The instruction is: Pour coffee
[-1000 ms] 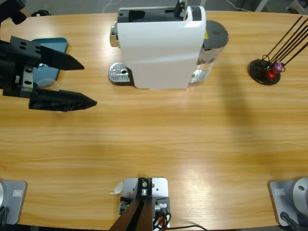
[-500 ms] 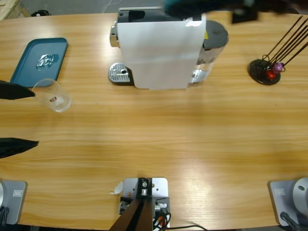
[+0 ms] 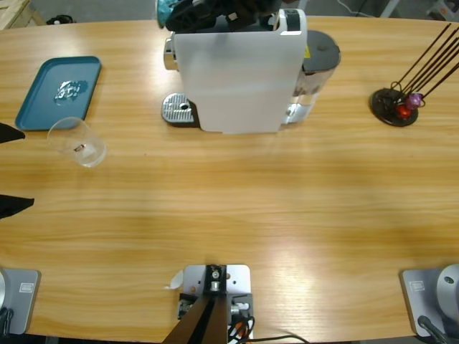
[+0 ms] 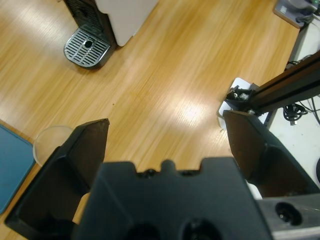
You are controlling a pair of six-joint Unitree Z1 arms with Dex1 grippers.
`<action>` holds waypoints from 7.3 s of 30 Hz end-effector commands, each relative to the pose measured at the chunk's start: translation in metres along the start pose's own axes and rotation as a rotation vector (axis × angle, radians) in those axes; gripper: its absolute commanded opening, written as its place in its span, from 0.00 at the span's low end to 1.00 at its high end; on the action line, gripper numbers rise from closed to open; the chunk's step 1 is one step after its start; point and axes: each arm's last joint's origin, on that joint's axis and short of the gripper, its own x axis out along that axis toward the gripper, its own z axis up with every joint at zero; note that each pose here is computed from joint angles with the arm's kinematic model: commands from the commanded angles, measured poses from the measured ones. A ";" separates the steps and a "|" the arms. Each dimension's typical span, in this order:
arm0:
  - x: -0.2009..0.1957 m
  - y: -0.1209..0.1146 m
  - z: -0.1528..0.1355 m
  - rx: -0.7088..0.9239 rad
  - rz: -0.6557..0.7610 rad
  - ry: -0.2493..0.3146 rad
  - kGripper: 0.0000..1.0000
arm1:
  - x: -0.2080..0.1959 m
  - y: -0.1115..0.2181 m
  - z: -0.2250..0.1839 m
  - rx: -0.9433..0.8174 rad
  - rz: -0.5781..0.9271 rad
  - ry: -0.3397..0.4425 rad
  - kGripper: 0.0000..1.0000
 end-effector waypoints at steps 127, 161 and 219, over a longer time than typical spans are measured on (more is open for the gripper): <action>-0.005 0.001 -0.025 -0.128 0.151 -0.011 1.00 | 0.151 0.064 -0.067 0.735 -0.686 0.258 0.00; -0.003 0.017 -0.043 -0.191 0.310 0.033 0.99 | 0.029 0.069 0.065 0.399 -0.533 0.034 1.00; 0.109 0.084 -0.045 -0.111 0.308 0.027 0.35 | -0.052 0.105 0.041 0.366 -0.615 0.142 1.00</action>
